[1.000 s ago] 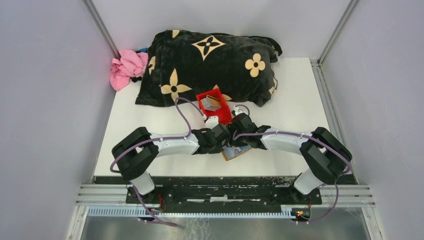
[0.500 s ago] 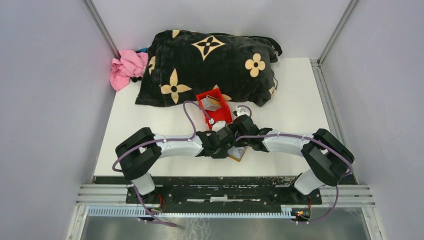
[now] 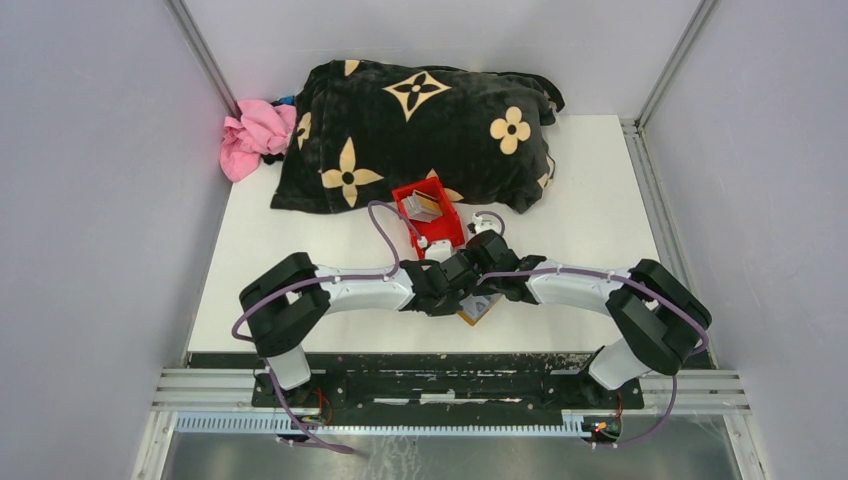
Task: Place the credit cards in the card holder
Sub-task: Insert the credit card into the card holder, then pick up the credit card from the storage box.
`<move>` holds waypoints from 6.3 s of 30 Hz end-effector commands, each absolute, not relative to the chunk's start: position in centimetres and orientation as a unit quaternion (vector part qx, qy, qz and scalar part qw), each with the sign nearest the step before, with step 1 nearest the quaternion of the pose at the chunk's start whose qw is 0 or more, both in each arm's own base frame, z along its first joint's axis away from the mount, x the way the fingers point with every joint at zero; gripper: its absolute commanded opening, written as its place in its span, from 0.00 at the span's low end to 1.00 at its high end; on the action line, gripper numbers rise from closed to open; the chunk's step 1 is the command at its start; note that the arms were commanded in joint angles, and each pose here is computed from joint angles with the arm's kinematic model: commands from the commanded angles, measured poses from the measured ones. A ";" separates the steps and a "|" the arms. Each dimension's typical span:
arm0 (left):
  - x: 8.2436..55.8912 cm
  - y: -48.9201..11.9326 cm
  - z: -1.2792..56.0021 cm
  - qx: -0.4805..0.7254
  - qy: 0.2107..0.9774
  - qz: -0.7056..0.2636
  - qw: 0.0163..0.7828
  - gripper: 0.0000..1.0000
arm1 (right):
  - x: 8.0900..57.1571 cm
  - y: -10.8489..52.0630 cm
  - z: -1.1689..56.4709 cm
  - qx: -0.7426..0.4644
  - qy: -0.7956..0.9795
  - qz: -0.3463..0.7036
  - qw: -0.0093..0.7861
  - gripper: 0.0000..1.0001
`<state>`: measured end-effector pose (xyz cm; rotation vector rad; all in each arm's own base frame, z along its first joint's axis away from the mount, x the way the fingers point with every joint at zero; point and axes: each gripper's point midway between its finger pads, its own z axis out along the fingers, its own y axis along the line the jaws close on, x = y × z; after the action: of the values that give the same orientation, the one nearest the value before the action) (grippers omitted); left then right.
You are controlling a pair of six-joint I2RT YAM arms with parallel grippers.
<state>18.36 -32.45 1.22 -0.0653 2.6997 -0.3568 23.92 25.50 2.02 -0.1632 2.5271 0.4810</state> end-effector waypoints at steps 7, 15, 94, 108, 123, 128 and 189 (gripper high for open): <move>19.4 -24.5 -2.2 -0.051 0.974 0.034 0.218 0.03 | 20.4 21.0 -1.1 -0.068 0.975 0.082 0.196 0.57; 20.6 -24.9 0.0 -0.060 0.968 0.009 0.244 0.03 | 21.3 21.3 0.5 -0.065 0.971 0.085 0.213 0.56; 38.5 -20.5 4.8 -0.254 0.903 -0.178 0.296 0.46 | 43.1 37.0 8.5 -0.159 0.922 0.241 0.258 0.65; 38.9 -21.0 4.5 -0.256 0.904 -0.184 0.287 0.44 | 42.0 38.0 12.2 -0.152 0.907 0.286 0.270 0.56; 39.5 -20.1 4.0 -0.246 0.911 -0.161 0.290 0.44 | 41.0 38.6 14.5 -0.169 0.900 0.280 0.288 0.41; 39.3 -19.7 4.1 -0.246 0.910 -0.161 0.292 0.44 | 40.7 38.1 15.5 -0.175 0.899 0.264 0.303 0.36; 21.9 -29.6 18.9 0.098 0.789 -0.509 0.331 0.57 | 19.5 25.2 21.5 -0.115 0.845 0.497 0.160 0.01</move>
<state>22.72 -28.54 15.97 0.1737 2.1862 -1.2008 19.84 24.11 19.72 -0.3194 2.4979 1.2357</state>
